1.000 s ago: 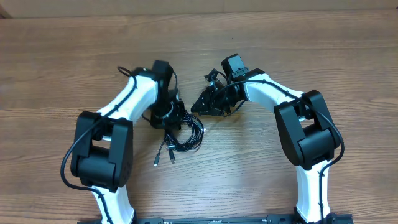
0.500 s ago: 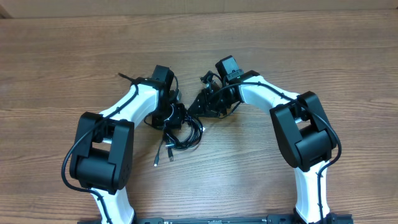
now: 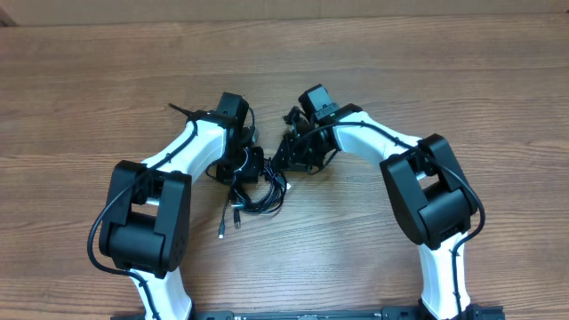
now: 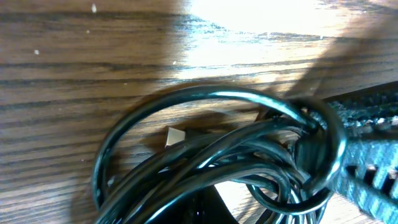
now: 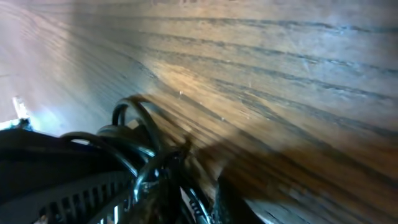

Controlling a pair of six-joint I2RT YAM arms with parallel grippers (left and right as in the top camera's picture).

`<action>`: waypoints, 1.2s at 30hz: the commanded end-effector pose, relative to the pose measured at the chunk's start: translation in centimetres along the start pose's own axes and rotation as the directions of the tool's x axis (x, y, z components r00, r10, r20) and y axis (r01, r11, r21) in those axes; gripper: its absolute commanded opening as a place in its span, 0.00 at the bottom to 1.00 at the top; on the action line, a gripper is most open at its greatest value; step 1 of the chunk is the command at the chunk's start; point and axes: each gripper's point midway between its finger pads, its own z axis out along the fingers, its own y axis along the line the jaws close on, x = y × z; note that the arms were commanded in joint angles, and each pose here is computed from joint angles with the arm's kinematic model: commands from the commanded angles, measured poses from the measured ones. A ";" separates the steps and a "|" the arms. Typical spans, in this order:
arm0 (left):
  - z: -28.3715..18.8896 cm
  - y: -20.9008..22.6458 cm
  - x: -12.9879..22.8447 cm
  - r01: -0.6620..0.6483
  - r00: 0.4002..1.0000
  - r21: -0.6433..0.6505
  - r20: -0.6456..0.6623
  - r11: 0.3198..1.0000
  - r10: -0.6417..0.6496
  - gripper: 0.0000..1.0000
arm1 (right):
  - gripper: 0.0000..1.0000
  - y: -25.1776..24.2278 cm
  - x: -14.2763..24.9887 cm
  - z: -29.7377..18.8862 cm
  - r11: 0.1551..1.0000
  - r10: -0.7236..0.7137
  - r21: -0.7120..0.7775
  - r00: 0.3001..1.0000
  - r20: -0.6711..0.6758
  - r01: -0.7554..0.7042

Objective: Untangle cables

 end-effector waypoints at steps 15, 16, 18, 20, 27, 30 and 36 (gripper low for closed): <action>0.4 1.5 0.0 -0.004 1.000 -0.064 0.011 0.998 0.005 0.04 | 0.21 -2.4 0.7 0.1 0.983 0.011 0.185 1.000 0.013 -0.013; 0.4 1.5 0.0 -0.005 1.000 -0.064 0.011 0.998 0.005 0.04 | 0.21 -2.3 0.7 0.0 0.982 0.014 0.189 1.000 0.010 -0.016; 0.4 1.5 0.0 -0.004 1.000 -0.064 0.012 0.998 0.005 0.04 | 0.21 -2.4 0.7 -0.4 0.976 0.025 0.217 1.000 0.005 -0.025; 0.4 1.5 0.0 -0.004 1.000 -0.064 0.012 0.998 0.005 0.04 | 0.21 -3.1 0.4 -1.3 0.956 0.031 0.293 0.999 0.016 -0.035; 0.4 1.5 0.0 -0.004 1.000 -0.064 0.011 0.998 0.005 0.04 | 0.21 -4.5 0.2 -1.8 0.884 -0.023 0.468 0.998 0.051 -0.004; 0.4 1.5 0.0 0.006 1.000 -0.066 0.013 0.998 -0.005 0.04 | 0.20 -4.7 -0.2 -2.5 0.861 -0.034 0.509 0.997 0.067 -0.005; 0.3 2.5 -0.5 0.065 0.997 -0.125 0.045 0.990 -0.060 0.04 | 0.20 -6.2 -1.0 -4.7 0.773 -0.054 0.634 0.994 0.100 -0.021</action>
